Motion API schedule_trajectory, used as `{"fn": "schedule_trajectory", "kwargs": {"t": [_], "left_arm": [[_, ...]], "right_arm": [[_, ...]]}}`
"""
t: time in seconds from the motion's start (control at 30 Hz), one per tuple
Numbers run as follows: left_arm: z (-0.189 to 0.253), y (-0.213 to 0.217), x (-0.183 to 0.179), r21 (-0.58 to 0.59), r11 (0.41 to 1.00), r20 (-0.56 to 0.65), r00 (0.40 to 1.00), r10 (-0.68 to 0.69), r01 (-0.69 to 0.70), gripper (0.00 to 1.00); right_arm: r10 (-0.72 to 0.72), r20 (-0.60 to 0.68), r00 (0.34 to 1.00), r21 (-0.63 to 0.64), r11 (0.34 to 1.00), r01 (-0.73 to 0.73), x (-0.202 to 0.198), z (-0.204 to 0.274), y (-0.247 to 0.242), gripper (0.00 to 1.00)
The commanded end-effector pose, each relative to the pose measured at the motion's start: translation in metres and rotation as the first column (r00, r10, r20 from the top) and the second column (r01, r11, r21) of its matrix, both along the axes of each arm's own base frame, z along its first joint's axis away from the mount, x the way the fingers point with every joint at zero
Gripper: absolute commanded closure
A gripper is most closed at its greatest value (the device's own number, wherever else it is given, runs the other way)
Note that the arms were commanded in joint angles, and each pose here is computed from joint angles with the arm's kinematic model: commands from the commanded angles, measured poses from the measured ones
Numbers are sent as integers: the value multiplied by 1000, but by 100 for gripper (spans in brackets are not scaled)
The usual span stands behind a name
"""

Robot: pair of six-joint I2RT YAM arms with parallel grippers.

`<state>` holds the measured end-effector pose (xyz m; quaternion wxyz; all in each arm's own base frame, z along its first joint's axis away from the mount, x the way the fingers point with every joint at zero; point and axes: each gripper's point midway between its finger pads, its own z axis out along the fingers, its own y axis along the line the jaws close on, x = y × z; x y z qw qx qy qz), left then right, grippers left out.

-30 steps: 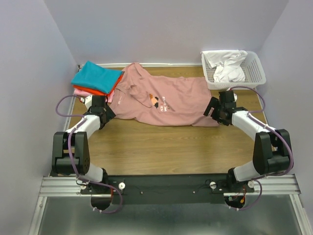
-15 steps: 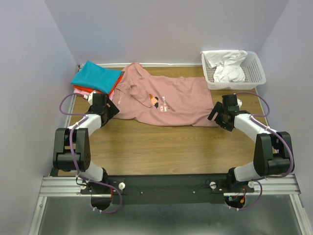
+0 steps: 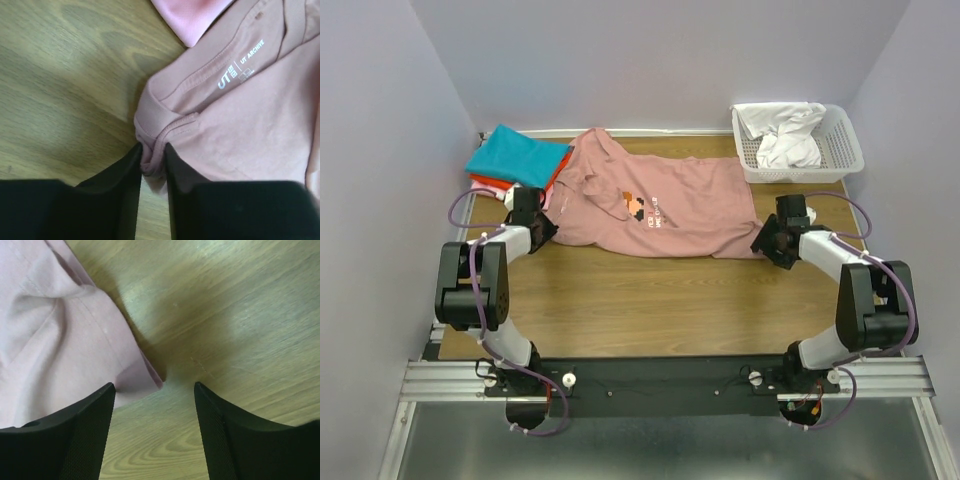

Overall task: Fold and stack the t-shirts
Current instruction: Fold the tshirt

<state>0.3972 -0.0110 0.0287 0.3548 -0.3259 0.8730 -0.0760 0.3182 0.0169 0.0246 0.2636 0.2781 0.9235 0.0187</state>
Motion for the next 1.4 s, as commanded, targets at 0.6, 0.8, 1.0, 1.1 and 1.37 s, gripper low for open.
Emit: {"fn": "schedule_trajectory", "kwargs": {"t": [0.6, 0.8, 1.0, 1.1, 1.37], "left_arm": [[26, 7, -47, 12, 999, 43, 998, 45, -45, 100], [93, 11, -49, 16, 998, 185, 981, 60, -64, 100], [243, -1, -59, -66, 998, 541, 840, 51, -18, 100], [335, 7, -86, -70, 996, 694, 715, 87, -53, 100], [450, 16, -136, -63, 995, 850, 518, 94, -77, 100]], "right_arm": [[-12, -52, 999, 38, 999, 14, 3, -28, 4, 89], [-29, 94, 995, -42, 999, 33, 8, 26, -12, 100], [-11, 360, 933, -82, 996, 44, 7, 148, -21, 100], [-30, 457, 889, -130, 986, 100, -5, 205, -35, 100], [-15, 643, 766, -180, 969, 170, -31, 325, -51, 100]]}}
